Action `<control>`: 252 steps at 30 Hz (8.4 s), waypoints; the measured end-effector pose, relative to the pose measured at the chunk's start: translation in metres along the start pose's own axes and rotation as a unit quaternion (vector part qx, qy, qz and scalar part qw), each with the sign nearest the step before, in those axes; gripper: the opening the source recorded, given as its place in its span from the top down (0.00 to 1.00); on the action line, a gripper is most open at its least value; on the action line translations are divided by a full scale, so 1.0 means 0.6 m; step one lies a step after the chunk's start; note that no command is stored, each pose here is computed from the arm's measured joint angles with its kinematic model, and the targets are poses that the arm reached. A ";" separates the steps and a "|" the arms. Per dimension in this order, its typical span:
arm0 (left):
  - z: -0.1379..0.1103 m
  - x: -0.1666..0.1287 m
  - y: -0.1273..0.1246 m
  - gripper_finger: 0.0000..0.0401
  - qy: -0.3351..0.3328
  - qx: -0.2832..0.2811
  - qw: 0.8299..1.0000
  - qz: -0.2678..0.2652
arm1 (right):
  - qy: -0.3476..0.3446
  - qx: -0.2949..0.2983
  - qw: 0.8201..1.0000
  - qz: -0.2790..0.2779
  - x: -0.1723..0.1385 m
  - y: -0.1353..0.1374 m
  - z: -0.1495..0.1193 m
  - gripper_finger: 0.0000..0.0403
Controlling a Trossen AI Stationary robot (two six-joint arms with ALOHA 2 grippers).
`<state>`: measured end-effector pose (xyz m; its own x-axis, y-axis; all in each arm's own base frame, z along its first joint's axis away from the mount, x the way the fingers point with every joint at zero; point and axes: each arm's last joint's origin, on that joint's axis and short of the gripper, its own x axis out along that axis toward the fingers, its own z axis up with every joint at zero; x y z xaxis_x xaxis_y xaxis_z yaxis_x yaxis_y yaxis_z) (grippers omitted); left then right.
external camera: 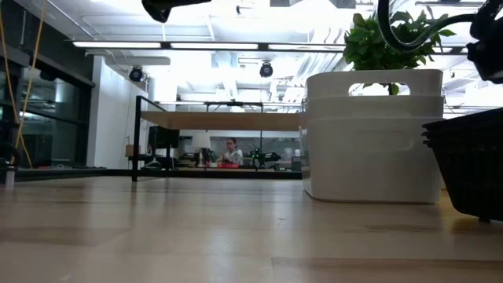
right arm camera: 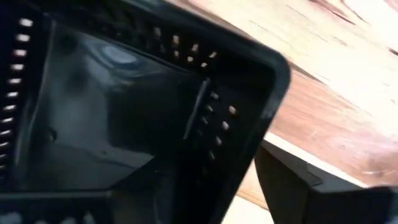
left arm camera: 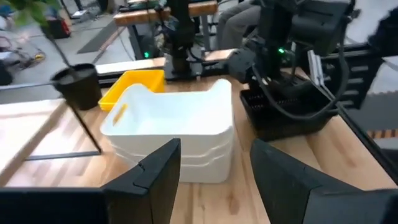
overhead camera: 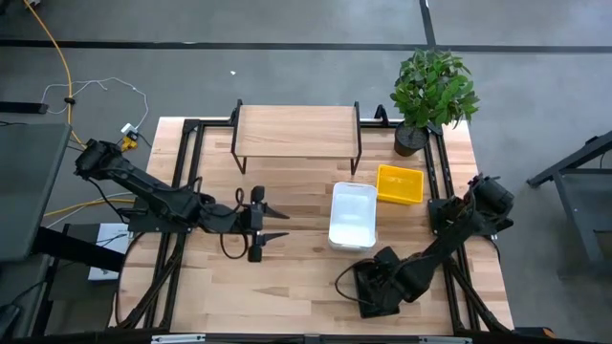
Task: Stack baskets on shelf by color
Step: Put the stacked black bins on the shelf, then put the stacked yellow bins on the shelf
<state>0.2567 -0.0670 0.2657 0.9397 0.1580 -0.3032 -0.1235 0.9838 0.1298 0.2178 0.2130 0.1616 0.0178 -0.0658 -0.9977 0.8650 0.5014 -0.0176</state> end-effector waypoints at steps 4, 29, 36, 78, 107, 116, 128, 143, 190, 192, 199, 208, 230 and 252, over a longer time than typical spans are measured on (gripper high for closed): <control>0.006 -0.016 0.008 0.55 -0.003 -0.006 0.999 0.035 | 0.000 -0.017 1.000 0.001 -0.003 -0.002 0.001 0.74; 0.010 -0.101 -0.018 0.55 -0.010 0.001 0.992 0.123 | -0.347 -0.123 0.925 0.091 -0.329 0.027 0.197 0.99; 0.010 -0.111 -0.033 0.55 -0.015 0.008 0.994 0.104 | -0.397 -0.039 0.916 0.043 -0.332 -0.002 0.388 0.99; 0.008 -0.119 -0.043 0.55 -0.021 -0.006 0.995 0.102 | -0.266 0.187 0.945 0.025 -0.199 -0.197 0.627 0.75; 0.008 -0.119 -0.043 0.55 -0.020 -0.006 0.995 0.102 | -0.319 0.010 0.947 0.028 -0.279 -0.145 0.609 0.76; 0.008 -0.119 -0.043 0.55 -0.020 -0.005 0.995 0.102 | -0.284 0.020 0.958 -0.001 -0.217 -0.144 0.657 0.94; 0.008 -0.119 -0.043 0.55 -0.020 -0.002 0.995 0.102 | -0.308 0.069 0.949 0.005 -0.205 -0.148 0.683 1.00; 0.008 -0.119 -0.043 0.55 -0.020 -0.002 0.995 0.102 | -0.318 0.129 0.939 -0.025 -0.184 -0.164 0.707 1.00; 0.007 -0.119 -0.043 0.55 -0.020 -0.006 0.995 0.102 | -0.115 -0.212 0.962 -0.125 -0.228 -0.127 0.295 0.92; 0.007 -0.119 -0.043 0.55 -0.020 -0.006 0.995 0.102 | -0.092 -0.200 0.965 -0.143 -0.202 -0.148 0.288 0.86; 0.008 -0.119 -0.043 0.55 -0.020 -0.001 0.995 0.102 | -0.046 -0.145 0.984 -0.089 -0.140 -0.215 0.258 0.63; 0.008 -0.119 -0.043 0.55 -0.021 0.001 0.995 0.102 | -0.086 -0.194 0.975 -0.070 -0.076 -0.230 0.250 0.50; 0.008 -0.119 -0.043 0.55 -0.021 0.001 0.995 0.102 | -0.083 -0.225 0.968 -0.071 -0.031 -0.247 0.277 0.50; 0.008 -0.119 -0.043 0.55 -0.021 0.001 0.995 0.102 | -0.068 -0.223 0.968 -0.090 -0.007 -0.261 0.273 0.55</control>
<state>0.1946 -0.1040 0.2888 0.9078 0.3508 -0.2300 -0.3128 0.9314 0.1860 0.1641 -0.0064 0.1794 -0.0210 -0.2837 -0.9587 0.5590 0.7916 -0.2465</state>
